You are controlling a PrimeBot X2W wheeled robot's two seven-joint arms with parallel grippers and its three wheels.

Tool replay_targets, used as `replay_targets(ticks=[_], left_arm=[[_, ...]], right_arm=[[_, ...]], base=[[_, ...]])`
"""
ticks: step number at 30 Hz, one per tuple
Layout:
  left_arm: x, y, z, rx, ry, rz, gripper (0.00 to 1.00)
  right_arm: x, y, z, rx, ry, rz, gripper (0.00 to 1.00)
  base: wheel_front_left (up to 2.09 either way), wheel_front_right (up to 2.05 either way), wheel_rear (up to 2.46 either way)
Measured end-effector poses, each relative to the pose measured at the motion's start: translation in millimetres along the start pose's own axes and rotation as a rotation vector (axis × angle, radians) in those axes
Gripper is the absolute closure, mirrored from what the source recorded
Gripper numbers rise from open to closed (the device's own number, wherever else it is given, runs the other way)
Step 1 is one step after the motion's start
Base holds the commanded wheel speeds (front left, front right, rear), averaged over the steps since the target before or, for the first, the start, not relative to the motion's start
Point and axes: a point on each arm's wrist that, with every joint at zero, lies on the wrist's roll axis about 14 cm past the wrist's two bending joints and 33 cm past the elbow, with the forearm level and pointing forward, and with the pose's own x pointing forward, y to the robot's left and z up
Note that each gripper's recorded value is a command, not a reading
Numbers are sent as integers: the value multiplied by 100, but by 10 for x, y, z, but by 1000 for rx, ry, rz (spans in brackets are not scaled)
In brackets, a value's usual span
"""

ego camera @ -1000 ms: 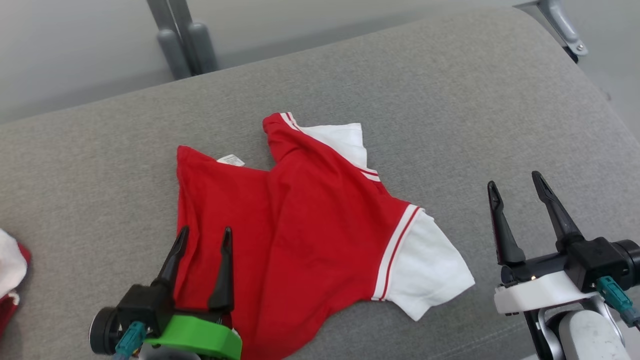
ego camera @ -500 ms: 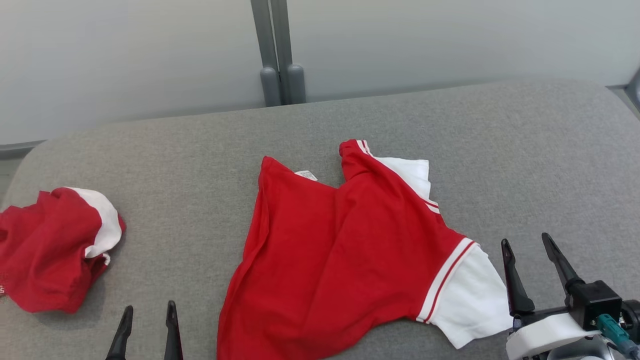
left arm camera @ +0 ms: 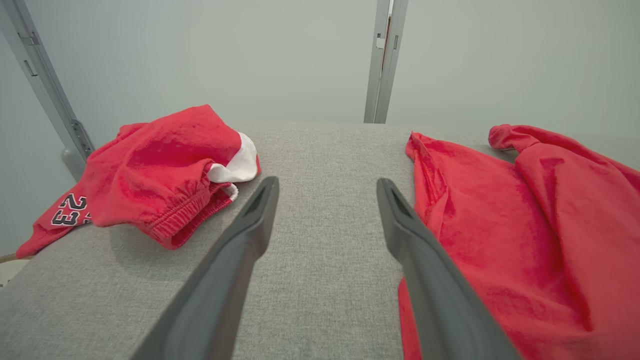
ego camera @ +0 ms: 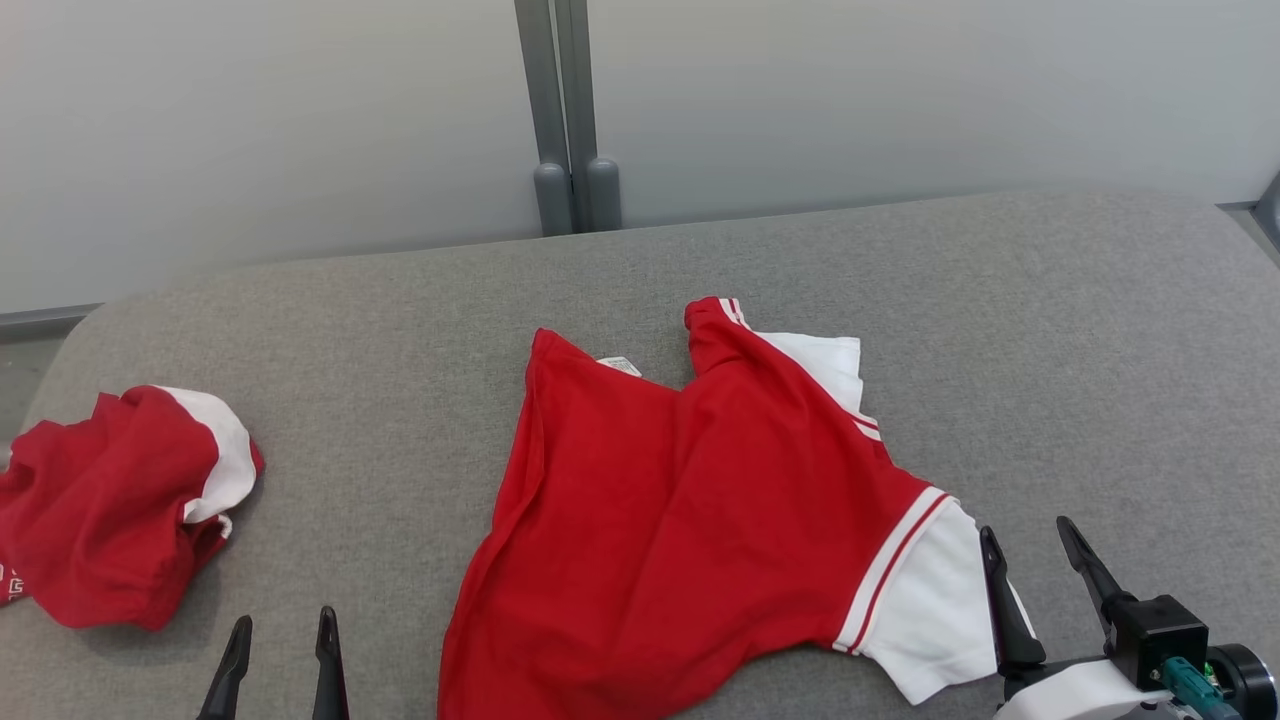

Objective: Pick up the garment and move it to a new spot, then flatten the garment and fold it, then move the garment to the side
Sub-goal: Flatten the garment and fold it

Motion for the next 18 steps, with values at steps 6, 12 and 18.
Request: replay_targets(ticks=[6, 12, 18], left_arm=[[27, -21, -48, -8, 15, -14, 0], [34, -45, -89, -18, 27, -27, 0], [38, -70, -105, -25, 32, -34, 0]], right_arm=[[-13, -9, -24, 2, 8, -7, 0], [-8, 4, -24, 5, 8, -4, 0], [-2, -1, -17, 5, 5, -6, 0]], base=[[0, 0, 0], [0, 0, 0], [0, 0, 0]])
